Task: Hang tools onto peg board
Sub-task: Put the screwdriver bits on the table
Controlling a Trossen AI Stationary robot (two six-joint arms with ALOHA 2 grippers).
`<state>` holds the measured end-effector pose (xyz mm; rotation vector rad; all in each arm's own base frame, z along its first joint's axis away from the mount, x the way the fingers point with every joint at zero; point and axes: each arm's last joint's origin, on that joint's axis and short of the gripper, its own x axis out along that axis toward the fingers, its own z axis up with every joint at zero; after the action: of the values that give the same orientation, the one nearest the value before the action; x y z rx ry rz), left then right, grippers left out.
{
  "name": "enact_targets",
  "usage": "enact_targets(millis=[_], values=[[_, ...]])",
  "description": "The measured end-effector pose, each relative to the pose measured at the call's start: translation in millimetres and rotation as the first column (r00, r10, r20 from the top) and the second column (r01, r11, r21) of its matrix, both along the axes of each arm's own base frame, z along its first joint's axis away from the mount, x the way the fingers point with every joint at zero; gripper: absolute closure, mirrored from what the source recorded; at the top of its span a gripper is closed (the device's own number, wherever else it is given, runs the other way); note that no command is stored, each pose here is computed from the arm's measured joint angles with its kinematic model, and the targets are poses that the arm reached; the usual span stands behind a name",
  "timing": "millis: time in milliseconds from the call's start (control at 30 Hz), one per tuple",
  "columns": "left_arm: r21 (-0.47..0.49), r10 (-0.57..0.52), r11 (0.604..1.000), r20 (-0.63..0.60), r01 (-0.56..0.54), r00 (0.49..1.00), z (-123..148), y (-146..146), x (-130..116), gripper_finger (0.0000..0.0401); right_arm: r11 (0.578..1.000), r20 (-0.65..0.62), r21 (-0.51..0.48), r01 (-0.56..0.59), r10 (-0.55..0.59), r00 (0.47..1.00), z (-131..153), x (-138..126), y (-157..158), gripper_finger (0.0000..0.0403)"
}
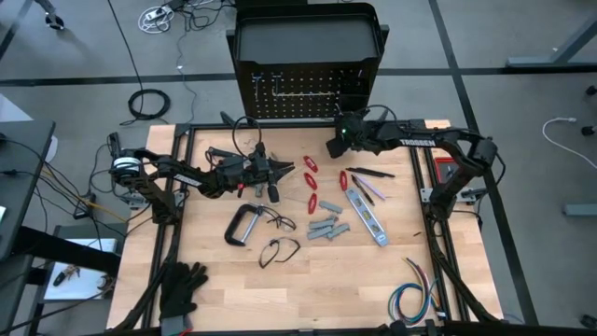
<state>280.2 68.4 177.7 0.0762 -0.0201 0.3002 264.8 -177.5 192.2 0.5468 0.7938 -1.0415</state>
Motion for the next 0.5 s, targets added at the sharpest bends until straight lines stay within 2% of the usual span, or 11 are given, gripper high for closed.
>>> enact_targets(millis=[200,333,500], values=[[0.0,0.0,1.0,-0.001,0.0,1.0,-0.1,0.0,0.0,0.0355,0.989,-0.002,-0.125,0.075,-0.076,0.997,4.6,13.0,17.7,0.0164],[-0.001,0.0,1.0,-0.005,0.0,1.0,-0.5,0.0,0.0,0.0355,0.961,0.063,-0.205,0.183,-0.174,0.983,0.3,11.9,16.3,0.0167],[-0.002,0.0,1.0,-0.007,0.0,1.0,-0.7,0.0,0.0,0.0355,0.948,0.113,-0.236,0.212,-0.189,0.975,-5.9,5.8,6.1,0.0176]])
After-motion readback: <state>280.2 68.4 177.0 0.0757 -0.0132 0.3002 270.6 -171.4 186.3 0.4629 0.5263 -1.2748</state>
